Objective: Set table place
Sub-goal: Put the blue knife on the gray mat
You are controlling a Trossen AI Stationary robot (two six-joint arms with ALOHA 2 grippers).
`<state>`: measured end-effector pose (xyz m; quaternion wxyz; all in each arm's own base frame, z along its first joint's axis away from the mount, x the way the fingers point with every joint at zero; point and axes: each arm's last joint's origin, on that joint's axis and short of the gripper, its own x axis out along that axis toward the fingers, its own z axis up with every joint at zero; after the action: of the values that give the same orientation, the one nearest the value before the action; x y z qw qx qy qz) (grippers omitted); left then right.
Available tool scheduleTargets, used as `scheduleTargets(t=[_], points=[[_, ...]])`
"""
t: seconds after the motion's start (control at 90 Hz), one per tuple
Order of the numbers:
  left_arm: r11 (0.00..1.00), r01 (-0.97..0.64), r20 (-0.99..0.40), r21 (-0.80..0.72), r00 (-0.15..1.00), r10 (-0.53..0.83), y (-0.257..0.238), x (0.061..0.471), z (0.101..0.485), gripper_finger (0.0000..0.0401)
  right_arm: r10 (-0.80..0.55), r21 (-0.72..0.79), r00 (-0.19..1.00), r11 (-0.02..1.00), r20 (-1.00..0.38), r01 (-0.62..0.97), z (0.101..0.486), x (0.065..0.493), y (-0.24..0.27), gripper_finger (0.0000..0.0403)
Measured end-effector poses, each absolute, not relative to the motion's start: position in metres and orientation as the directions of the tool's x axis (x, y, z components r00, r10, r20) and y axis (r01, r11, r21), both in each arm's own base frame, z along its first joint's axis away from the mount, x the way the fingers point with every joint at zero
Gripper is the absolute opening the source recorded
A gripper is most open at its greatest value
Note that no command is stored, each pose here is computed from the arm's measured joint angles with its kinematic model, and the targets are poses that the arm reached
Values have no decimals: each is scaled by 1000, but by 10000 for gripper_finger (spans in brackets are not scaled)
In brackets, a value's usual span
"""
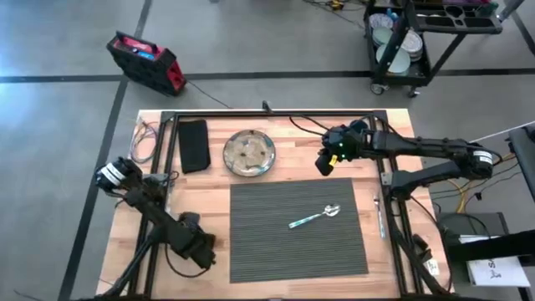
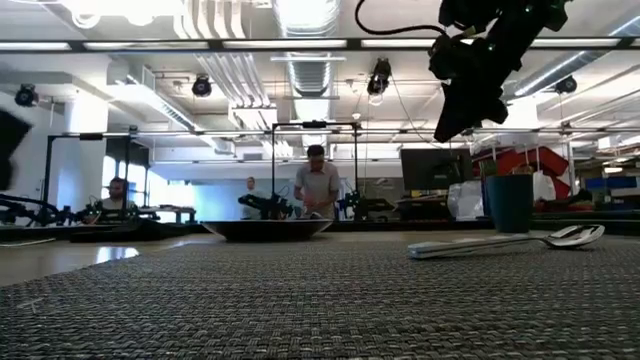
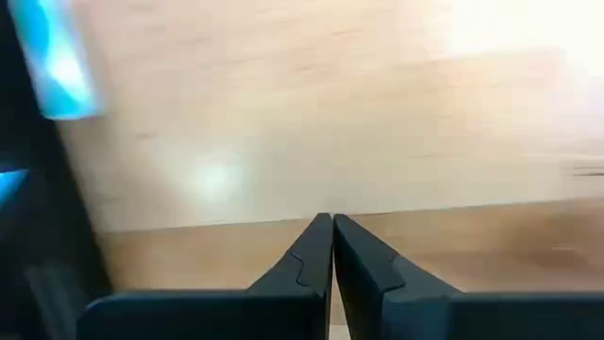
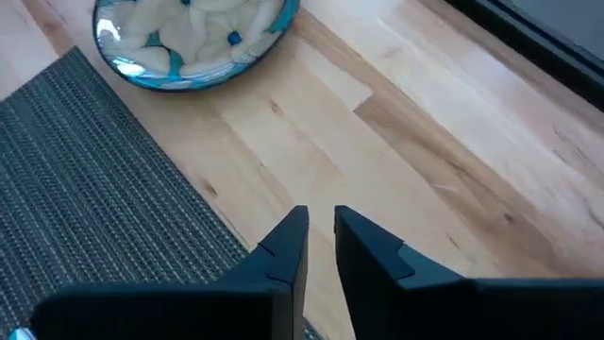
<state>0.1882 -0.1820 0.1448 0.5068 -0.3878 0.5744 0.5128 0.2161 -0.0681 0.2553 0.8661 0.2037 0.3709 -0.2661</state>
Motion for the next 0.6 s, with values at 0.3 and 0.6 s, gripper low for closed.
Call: scheduleTargets(t=[0.3, 0.6], points=[[160, -966, -978, 202, -189, 92, -176, 191, 144, 0, -305, 159, 572, 767, -762, 621, 250, 222, -70, 34], [181, -909, -917, 375, -334, 218, -127, 201, 156, 0, -311, 176, 593, 764, -743, 621, 251, 224, -70, 50]])
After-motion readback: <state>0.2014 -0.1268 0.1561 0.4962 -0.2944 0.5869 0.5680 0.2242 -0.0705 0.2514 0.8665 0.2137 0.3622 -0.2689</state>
